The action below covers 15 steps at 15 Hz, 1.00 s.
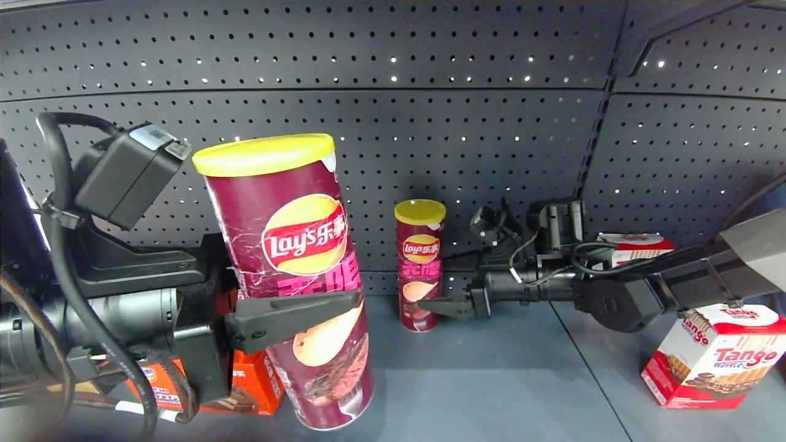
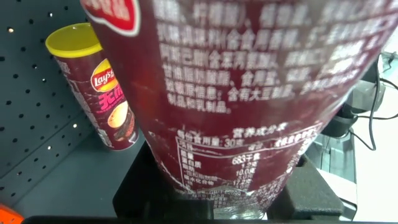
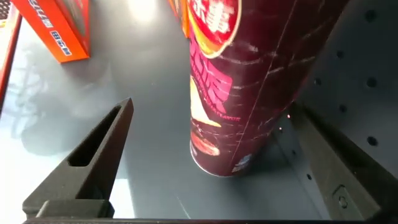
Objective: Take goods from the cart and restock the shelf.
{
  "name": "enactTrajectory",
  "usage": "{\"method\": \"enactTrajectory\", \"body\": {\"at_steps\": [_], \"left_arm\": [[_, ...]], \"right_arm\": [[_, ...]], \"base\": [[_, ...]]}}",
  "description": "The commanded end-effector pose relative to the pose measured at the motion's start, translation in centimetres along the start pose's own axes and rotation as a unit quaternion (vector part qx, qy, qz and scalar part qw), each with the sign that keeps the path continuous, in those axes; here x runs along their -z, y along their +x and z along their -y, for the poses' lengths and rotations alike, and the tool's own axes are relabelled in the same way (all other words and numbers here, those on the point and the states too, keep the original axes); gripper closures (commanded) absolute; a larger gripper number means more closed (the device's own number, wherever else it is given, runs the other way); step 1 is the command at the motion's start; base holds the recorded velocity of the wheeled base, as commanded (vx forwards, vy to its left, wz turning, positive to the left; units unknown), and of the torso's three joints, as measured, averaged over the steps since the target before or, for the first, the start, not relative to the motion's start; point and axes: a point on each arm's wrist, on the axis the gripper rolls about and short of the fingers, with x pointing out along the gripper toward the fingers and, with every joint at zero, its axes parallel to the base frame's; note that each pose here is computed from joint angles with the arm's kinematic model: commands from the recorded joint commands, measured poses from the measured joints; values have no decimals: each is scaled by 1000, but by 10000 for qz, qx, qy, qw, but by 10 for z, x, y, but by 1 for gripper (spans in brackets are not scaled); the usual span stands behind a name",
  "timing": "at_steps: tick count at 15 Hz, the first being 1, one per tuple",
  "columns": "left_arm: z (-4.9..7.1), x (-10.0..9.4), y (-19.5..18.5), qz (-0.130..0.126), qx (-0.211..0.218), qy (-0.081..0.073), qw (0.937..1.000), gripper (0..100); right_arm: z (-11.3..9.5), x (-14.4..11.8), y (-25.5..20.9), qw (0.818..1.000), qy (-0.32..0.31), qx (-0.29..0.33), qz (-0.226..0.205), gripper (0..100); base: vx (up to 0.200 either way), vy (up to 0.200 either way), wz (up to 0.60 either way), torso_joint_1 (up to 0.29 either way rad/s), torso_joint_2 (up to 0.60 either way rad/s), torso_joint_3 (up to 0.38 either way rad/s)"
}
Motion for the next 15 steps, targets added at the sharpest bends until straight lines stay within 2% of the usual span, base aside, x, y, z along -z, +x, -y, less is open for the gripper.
{"method": "enactTrajectory", "body": {"at_steps": [1, 8, 15], "left_arm": [[0, 0, 1, -10, 11, -4, 10000, 100], [-1, 1, 1, -15, -5, -9, 10000, 100], [-1, 0, 1, -8, -12, -13, 10000, 100]], "right_arm": [[2, 4, 6, 10000, 15, -35, -25, 0], [1, 6, 30, 9998, -41, -207, -2, 0], [8, 20, 44, 9997, 32, -236, -82, 0]], "base": [[0, 0, 0, 0, 0, 0], [0, 0, 0, 0, 0, 0], [0, 0, 0, 0, 0, 0]]}}
